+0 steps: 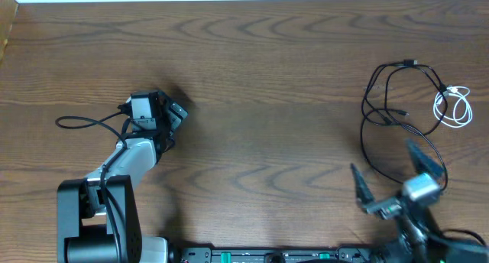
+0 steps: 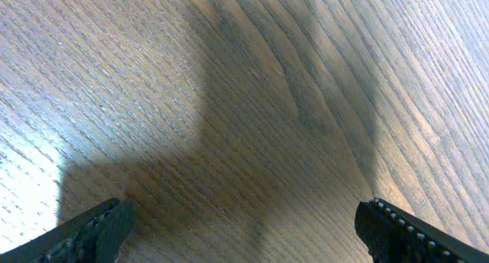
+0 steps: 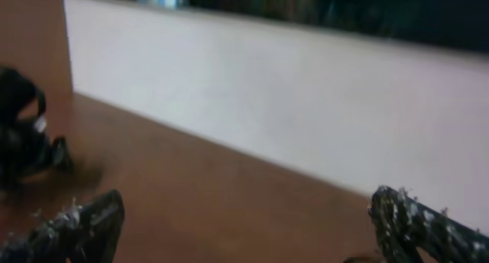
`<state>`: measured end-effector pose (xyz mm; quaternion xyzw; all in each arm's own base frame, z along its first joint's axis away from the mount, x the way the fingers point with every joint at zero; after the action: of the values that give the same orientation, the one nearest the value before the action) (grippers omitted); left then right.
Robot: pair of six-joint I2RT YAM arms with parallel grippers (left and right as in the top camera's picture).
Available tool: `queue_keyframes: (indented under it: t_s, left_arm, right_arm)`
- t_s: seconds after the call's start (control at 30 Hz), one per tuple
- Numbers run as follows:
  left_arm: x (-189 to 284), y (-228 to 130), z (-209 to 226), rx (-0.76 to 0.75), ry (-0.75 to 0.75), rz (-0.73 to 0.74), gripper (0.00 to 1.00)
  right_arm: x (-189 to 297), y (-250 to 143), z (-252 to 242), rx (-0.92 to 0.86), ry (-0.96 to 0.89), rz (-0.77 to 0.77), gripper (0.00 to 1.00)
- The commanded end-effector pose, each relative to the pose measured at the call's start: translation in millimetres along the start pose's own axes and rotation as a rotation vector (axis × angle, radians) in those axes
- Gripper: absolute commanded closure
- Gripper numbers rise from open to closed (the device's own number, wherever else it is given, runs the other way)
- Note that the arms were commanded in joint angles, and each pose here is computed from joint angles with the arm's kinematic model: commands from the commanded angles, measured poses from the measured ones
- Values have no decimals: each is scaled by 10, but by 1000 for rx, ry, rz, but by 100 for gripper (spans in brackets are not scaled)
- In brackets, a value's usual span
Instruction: Untangle cables
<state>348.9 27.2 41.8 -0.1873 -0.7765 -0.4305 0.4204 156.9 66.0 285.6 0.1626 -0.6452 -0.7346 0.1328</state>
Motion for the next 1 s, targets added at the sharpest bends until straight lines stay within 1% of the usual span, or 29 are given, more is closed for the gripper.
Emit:
queue_keyframes:
  t_s: [0.0, 0.07, 0.2, 0.27, 0.43, 0.5, 0.63, 0.77, 0.87, 0.93, 0.97]
  left_arm:
    - [-11, 19, 6, 4, 8, 0, 2]
    - [-11, 18, 7, 4, 8, 0, 2]
    - [-11, 19, 6, 4, 8, 0, 2]
    - [-11, 19, 6, 4, 8, 0, 2]
    - [-11, 19, 6, 4, 8, 0, 2]
    - [-11, 19, 6, 4, 8, 0, 2]
    - [-11, 19, 6, 4, 8, 0, 2]
    - [-11, 18, 7, 4, 8, 0, 2]
    - [-11, 19, 6, 4, 8, 0, 3]
    - [-11, 19, 6, 4, 8, 0, 2]
    - [-11, 19, 6, 4, 8, 0, 2]
  right_arm:
    - [-83, -228, -39, -137, -10, 40, 1]
    - [-139, -322, -73, -218, -23, 35, 1]
    - [-244, -494, -237, -489, -105, -24, 1]
    - [-293, -595, -274, -558, -110, -49, 1]
    - [-381, -753, -202, -555, -2, -117, 1]
    - [-380, -735, -200, -550, -2, -120, 1]
    - [-382, -751, -202, -530, -5, -113, 1]
    - [-391, -858, -169, -446, 5, -56, 1]
    - [-391, -1013, -260, -446, -69, 0, 1]
    - [-373, -1152, -369, -458, -155, 43, 1]
    - [-348, -1247, -460, -475, -227, 68, 1]
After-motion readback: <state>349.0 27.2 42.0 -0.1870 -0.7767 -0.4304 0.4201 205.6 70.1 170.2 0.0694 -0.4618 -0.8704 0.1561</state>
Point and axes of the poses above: each gripper's point midway between its finger pads, its own x axis back along the fingers, its own z axis along the line the jaws close on, y = z × x, the point moved 3 cm from there along x, back along the fingers, and after that the axes turned 13 degrees about -x, right-handed, at the moved point
